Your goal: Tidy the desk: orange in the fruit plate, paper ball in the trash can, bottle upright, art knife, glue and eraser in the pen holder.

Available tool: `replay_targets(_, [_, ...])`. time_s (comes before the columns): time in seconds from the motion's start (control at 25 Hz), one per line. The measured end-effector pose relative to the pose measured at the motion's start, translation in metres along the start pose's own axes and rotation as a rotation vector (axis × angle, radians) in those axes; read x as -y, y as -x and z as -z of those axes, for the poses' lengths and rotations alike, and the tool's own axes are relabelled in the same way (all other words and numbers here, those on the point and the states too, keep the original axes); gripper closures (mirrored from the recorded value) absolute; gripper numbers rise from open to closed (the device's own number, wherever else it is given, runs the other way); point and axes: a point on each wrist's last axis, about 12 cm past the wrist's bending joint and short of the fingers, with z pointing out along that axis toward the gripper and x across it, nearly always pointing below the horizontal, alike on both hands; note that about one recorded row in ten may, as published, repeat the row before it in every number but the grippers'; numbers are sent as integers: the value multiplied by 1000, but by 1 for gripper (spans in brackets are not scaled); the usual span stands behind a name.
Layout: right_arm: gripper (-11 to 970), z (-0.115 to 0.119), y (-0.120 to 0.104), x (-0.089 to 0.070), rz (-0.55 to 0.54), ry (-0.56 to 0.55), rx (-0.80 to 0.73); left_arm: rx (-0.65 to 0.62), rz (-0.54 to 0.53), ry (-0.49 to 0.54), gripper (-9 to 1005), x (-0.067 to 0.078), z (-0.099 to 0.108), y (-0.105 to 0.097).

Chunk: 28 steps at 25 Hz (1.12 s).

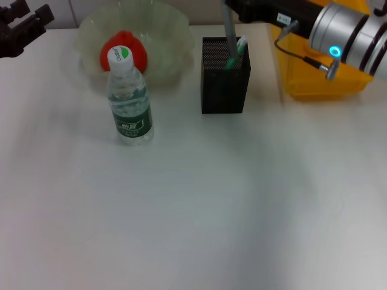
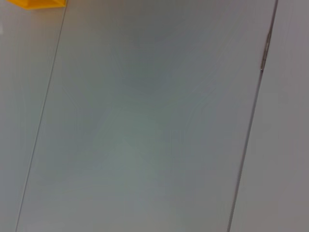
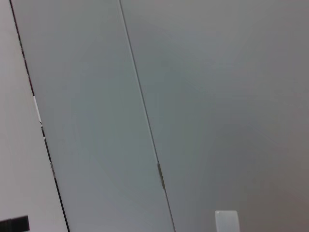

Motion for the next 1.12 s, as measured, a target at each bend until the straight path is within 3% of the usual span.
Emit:
replay_targets(0.36, [820,1,-10,-5,19,23,-49,1,1,1,398,0,0,0])
replay_targets(0.8, [742,7,-14,-5,21,29,-51,1,9,-18,398,2,0,-2])
replay_targets(1.0, [514,22,-2,-5,-20,88,0,3,16,-42,398,5,2,-2])
replay_targets(1.12, [450,29,8,-7,-38,146,10,7,18,-89,398,7,4,3])
